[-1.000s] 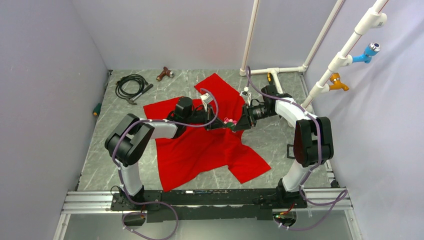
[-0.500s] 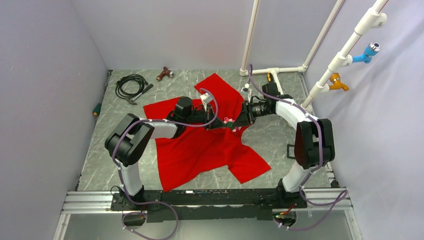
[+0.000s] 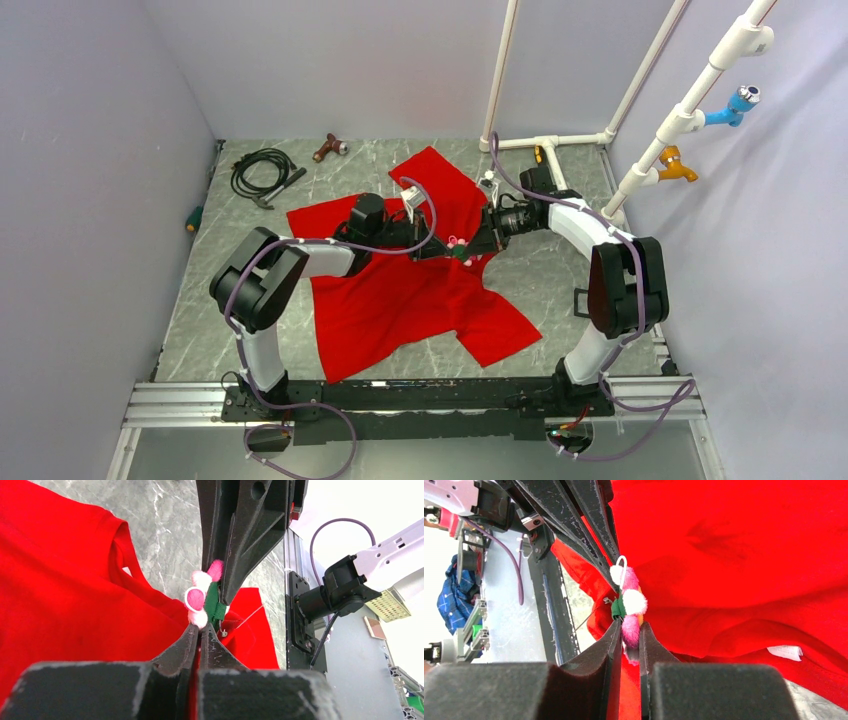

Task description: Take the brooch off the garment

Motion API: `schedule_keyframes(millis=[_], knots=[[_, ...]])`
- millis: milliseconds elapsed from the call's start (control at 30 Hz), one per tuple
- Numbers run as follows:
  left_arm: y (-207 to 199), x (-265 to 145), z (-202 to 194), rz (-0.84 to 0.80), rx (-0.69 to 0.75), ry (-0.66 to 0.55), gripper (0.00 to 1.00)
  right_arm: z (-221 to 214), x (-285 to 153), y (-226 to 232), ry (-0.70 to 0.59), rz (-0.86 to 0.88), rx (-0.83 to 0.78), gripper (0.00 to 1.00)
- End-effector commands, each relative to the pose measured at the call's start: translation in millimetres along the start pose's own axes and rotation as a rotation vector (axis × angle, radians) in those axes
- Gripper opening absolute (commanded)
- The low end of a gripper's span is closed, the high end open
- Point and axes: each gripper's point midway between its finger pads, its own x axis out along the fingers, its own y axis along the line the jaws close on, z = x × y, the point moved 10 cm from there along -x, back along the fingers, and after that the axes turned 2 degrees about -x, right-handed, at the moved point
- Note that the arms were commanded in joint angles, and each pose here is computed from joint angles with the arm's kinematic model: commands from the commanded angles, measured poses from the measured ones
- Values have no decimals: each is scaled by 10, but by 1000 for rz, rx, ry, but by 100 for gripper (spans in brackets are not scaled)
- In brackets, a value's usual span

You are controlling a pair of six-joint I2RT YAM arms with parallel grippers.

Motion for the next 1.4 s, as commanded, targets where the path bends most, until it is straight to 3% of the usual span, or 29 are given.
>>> schedule_keyframes(millis=[0, 67, 167, 400, 567, 833, 967, 1100, 1233, 1300, 1367], knots=[[-40, 22, 110, -34, 52, -20, 12, 100, -30, 74, -11, 5, -58, 8], [-31, -34, 106, -17, 57, -28, 37, 110, -36, 80, -10, -2, -63, 3], [1, -153, 119, 23, 79, -38, 53, 124, -59, 105, -18, -27, -81, 0], [-16, -375, 64, 84, 194, 14, 66, 125, -78, 160, -59, -119, -145, 0], [-24, -370, -24, 77, 266, 41, 66, 78, -40, 225, -72, -198, -227, 0], [-52, -182, -76, 66, 515, 55, 66, 56, -17, 312, -86, -268, -314, 0], [-34, -72, -78, 59, 522, 70, 59, 52, -19, 327, -81, -255, -316, 0], [-67, -5, -60, 21, 518, 80, 31, 61, -25, 322, -87, -272, -316, 0], [-127, 12, -80, 4, 522, 90, 10, 76, -5, 281, -89, -317, -310, 0], [-139, 9, -81, 4, 514, 90, 1, 72, 23, 262, -83, -339, -313, 0], [-146, 3, -82, 10, 504, 85, 0, 62, 66, 246, -73, -347, -318, 0]])
